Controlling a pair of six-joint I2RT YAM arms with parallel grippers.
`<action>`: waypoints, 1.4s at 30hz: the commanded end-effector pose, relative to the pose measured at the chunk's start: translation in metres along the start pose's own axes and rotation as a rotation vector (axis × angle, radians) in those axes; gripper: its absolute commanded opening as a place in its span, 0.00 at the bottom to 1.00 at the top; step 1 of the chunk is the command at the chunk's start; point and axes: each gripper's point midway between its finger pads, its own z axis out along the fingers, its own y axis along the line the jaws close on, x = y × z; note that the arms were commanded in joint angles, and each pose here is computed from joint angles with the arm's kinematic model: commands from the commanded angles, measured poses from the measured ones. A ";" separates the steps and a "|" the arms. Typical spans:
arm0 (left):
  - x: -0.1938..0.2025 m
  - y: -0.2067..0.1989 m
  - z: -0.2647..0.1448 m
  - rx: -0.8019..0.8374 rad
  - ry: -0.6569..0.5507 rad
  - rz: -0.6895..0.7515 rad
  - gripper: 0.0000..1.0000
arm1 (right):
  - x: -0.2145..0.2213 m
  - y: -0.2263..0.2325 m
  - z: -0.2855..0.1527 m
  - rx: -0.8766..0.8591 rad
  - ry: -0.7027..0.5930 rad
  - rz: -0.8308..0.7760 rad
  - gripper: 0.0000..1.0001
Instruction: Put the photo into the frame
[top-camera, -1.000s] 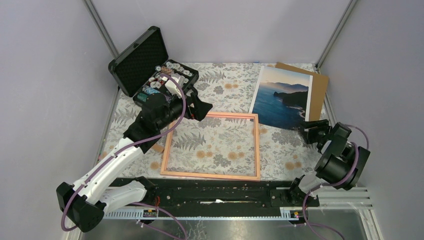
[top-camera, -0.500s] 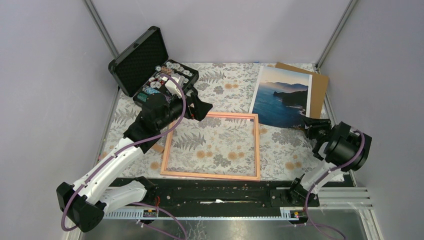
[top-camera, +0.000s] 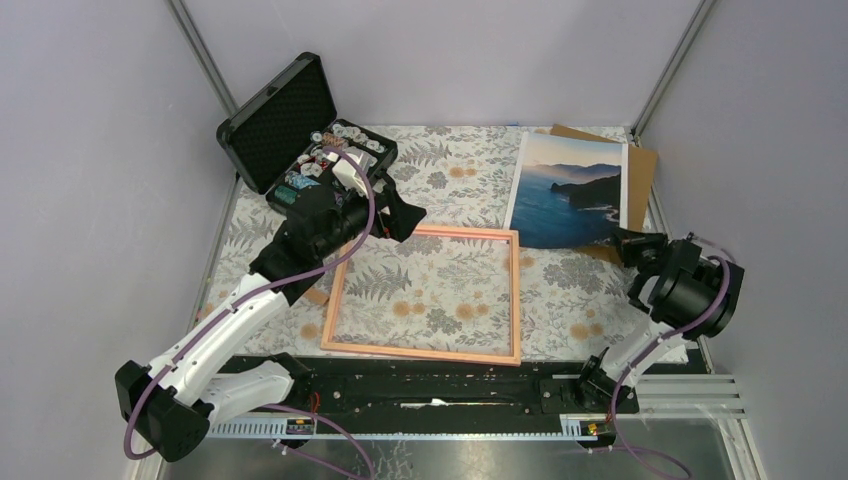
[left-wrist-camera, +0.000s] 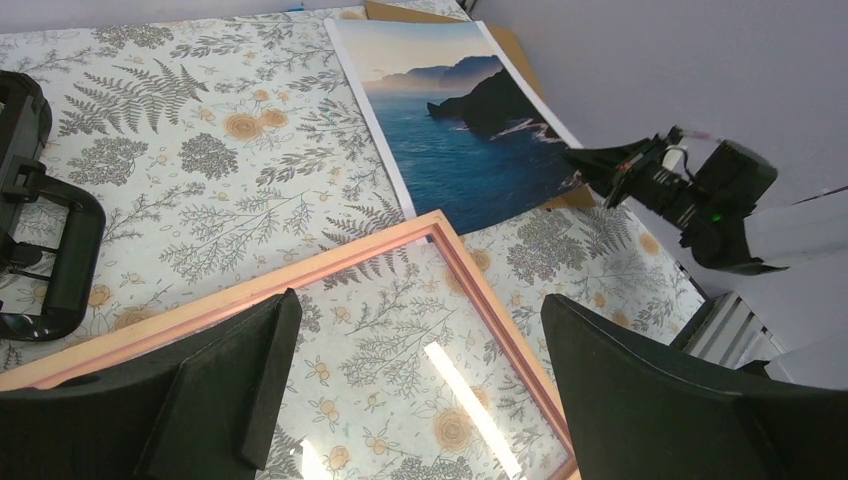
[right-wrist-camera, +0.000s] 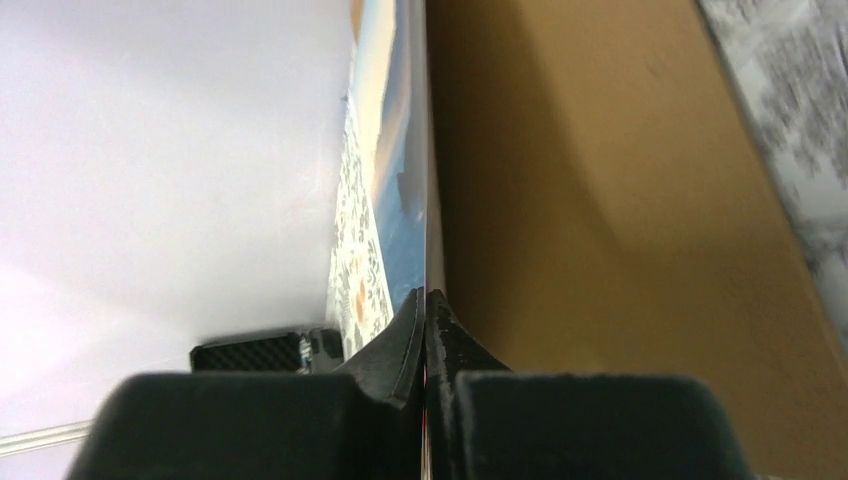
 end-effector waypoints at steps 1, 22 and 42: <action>-0.014 -0.005 0.000 0.018 -0.050 0.016 0.99 | -0.044 0.029 0.001 0.014 -0.111 -0.196 0.00; -0.015 -0.004 0.000 0.023 -0.051 0.005 0.99 | 0.028 0.252 -0.042 0.016 0.173 -0.754 0.00; -0.069 0.066 -0.046 -0.326 -0.245 0.048 0.98 | 0.237 0.236 -0.091 -0.013 0.528 -1.602 0.00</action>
